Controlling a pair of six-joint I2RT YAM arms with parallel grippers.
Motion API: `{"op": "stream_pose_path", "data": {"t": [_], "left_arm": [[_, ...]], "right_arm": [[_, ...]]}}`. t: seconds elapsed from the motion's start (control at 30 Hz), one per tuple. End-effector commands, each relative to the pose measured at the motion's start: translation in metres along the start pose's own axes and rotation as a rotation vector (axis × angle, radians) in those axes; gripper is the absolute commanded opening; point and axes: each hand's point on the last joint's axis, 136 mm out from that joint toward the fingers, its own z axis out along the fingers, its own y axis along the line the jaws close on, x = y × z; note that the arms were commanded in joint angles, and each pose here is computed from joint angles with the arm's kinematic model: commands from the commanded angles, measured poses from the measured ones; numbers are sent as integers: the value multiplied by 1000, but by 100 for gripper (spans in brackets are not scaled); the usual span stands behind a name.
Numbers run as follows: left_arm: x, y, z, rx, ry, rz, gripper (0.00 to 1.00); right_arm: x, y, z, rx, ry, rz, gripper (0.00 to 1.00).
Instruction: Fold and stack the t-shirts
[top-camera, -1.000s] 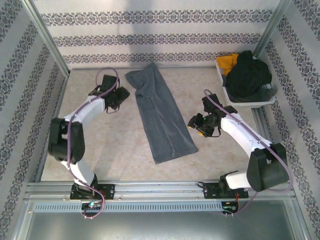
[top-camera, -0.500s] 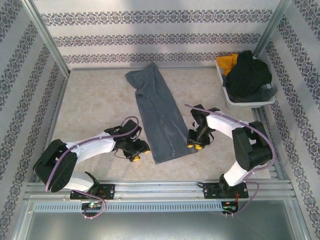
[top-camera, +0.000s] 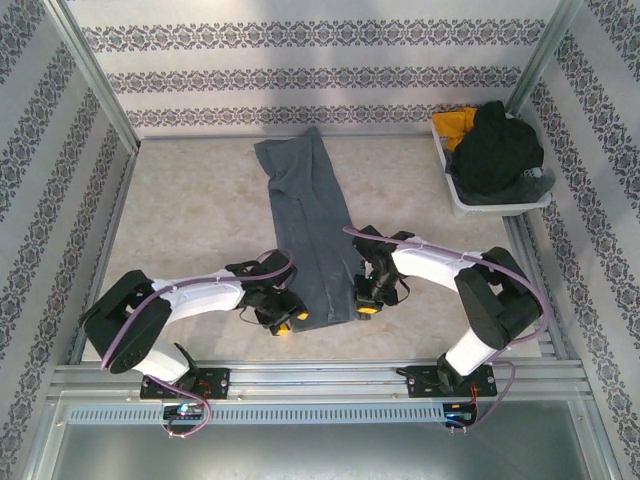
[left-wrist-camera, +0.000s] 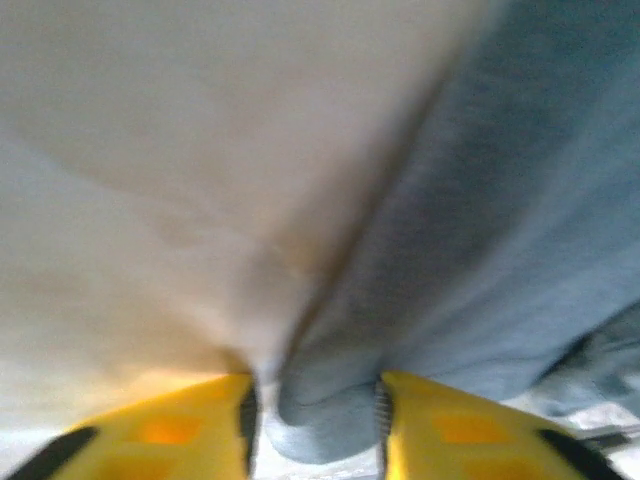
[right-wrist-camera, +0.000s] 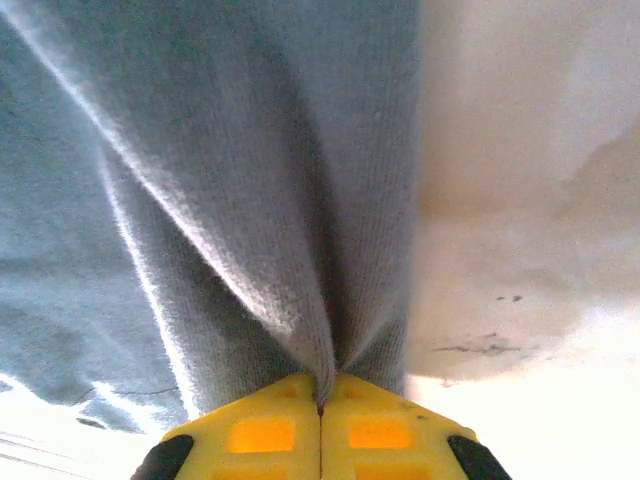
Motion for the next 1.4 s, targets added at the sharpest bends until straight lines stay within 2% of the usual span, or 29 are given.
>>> {"op": "stream_pose_path", "data": {"t": [0.0, 0.03, 0.07, 0.17, 0.33, 0.47, 0.5, 0.6, 0.7, 0.8, 1.0, 1.17, 1.27, 1.37], "left_arm": [[-14, -15, 11, 42, -97, 52, 10], [-17, -4, 4, 18, -130, 43, 3], [-18, 5, -1, 1, -152, 34, 1], [-16, 36, -21, -28, -194, 2, 0], [-1, 80, -43, -17, -199, -75, 0], [4, 93, -48, 53, -202, -130, 0], [4, 91, -45, 83, -192, -144, 0], [4, 84, -39, 114, -179, -150, 0], [3, 77, -41, 105, -183, -125, 0], [3, 75, -40, 104, -177, -116, 0], [6, 81, -41, 98, -171, -115, 0], [7, 81, -40, 103, -164, -110, 0], [6, 79, -39, 109, -164, -105, 0], [5, 72, -40, 128, -166, -91, 0]], "right_arm": [[7, 9, -5, -34, 1, 18, 3], [8, 11, -6, -41, 2, 15, 2], [10, 12, -7, -43, 4, 13, 1], [20, 18, -8, -50, 17, 0, 0], [42, 27, 0, -43, 54, -29, 0], [47, 23, 7, -28, 56, -25, 0], [45, 23, 8, -31, 49, -26, 3], [42, 25, 6, -38, 23, -20, 29], [41, 19, 2, -27, -12, 3, 40], [46, 10, 3, -23, -22, 33, 44], [54, 21, 15, -57, 14, 37, 44], [49, 35, 23, -61, 19, 29, 40], [46, 41, 29, -61, 28, 25, 33], [42, 47, 32, -69, 34, 22, 19]]}}
